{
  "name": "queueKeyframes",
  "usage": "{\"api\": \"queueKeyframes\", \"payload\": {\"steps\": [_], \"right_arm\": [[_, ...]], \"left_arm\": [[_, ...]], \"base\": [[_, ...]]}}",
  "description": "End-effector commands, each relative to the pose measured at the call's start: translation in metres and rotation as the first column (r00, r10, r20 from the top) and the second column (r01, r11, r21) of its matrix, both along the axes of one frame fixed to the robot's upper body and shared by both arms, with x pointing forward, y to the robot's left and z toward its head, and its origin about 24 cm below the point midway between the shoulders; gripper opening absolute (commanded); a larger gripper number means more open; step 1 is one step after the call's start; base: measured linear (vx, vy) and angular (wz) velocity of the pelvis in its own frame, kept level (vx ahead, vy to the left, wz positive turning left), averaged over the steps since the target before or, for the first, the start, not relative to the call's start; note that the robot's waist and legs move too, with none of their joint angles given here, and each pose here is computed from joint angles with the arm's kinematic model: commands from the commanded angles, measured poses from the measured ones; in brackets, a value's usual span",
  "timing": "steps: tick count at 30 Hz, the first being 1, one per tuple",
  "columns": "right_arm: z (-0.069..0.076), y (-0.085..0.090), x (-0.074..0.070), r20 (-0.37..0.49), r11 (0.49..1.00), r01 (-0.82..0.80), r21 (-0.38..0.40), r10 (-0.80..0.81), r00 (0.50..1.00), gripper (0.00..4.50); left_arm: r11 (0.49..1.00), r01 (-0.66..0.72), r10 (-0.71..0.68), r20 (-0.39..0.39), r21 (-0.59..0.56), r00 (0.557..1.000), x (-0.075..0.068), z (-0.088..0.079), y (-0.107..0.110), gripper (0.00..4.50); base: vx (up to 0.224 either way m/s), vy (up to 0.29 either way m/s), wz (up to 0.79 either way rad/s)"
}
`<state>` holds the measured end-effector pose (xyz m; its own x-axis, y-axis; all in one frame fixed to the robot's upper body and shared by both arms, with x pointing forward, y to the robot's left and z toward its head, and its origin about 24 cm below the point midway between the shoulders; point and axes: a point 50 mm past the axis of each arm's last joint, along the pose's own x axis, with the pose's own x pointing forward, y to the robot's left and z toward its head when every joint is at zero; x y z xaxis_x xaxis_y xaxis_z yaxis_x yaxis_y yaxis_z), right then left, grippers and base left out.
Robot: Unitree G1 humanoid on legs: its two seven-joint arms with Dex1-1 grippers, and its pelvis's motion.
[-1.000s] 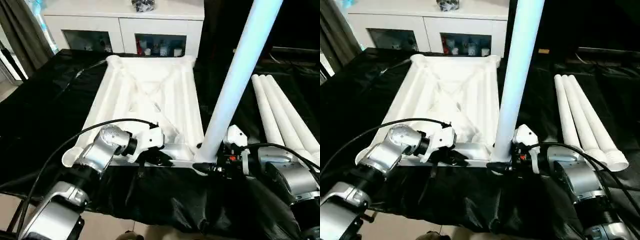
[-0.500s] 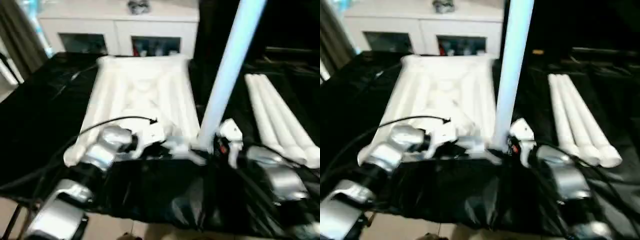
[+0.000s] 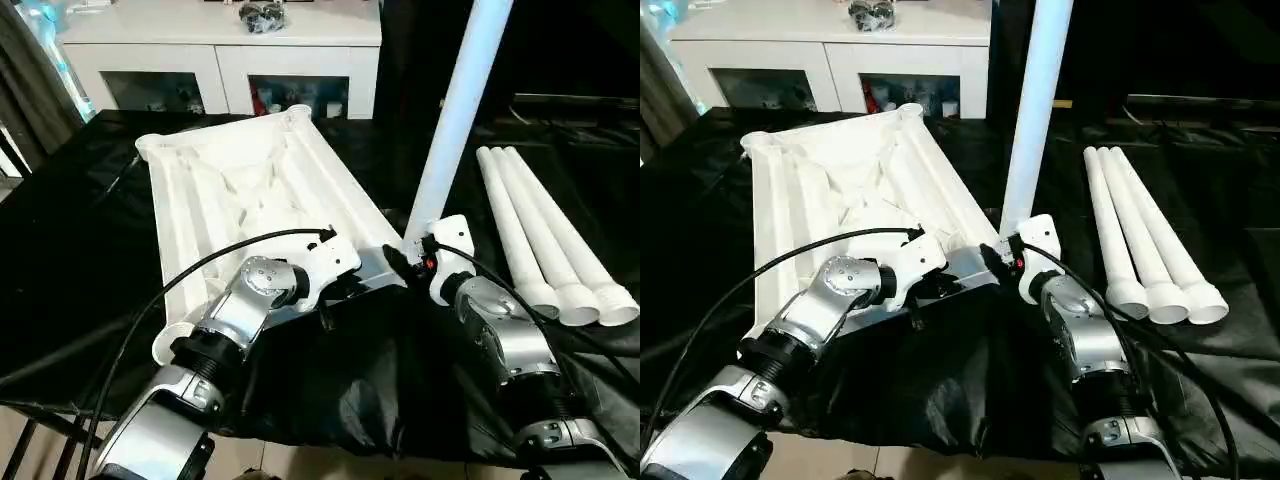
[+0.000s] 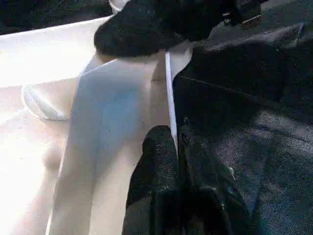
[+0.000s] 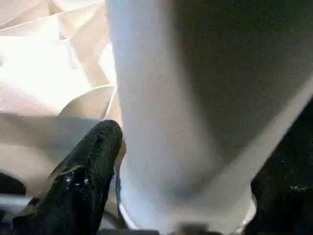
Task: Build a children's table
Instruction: Rotate leg to tighten
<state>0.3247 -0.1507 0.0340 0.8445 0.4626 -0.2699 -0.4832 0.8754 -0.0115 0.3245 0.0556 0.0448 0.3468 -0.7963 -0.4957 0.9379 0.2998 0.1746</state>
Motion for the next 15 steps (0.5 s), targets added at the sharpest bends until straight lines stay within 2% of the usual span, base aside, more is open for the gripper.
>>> {"api": "queueKeyframes", "payload": {"steps": [1, 6, 8, 11, 12, 15], "right_arm": [[0.005, 0.028, -0.009, 0.024, 0.973, -0.229, 0.032, 0.228, 0.973, 3.78], [0.011, 0.008, -0.014, 0.032, 0.950, -0.310, 0.030, 0.309, 0.950, 3.78], [0.016, -0.003, -0.022, 0.029, 0.916, -0.400, 0.033, 0.399, 0.916, 3.78], [0.018, -0.008, -0.027, 0.021, 0.888, -0.458, 0.039, 0.458, 0.889, 3.78], [0.020, -0.012, -0.035, -0.003, 0.848, -0.527, 0.047, 0.528, 0.849, 3.78], [0.019, -0.015, -0.045, -0.040, 0.800, -0.598, 0.049, 0.600, 0.799, 3.78]], "left_arm": [[0.988, 0.156, -0.156, 0.050, 0.006, 0.986, -0.008, 0.008, -0.018, 0.00], [0.977, 0.215, -0.215, 0.022, -0.003, 0.976, -0.010, 0.008, -0.002, 0.00], [0.965, 0.257, -0.259, -0.027, -0.058, 0.966, -0.013, 0.011, 0.006, 0.00], [0.957, 0.281, -0.285, -0.049, -0.076, 0.957, -0.014, 0.012, 0.010, 0.00], [0.950, 0.308, -0.311, -0.059, -0.054, 0.949, -0.014, 0.012, 0.015, 0.00], [0.945, 0.326, -0.327, -0.065, -0.037, 0.943, -0.013, 0.011, 0.019, 0.00]], "base": [[0.000, 0.000, 0.00], [0.000, 0.000, 0.00], [0.000, 0.000, 0.00], [0.000, 0.000, 0.00], [0.000, 0.000, 0.00], [0.000, 0.000, 0.00]]}}
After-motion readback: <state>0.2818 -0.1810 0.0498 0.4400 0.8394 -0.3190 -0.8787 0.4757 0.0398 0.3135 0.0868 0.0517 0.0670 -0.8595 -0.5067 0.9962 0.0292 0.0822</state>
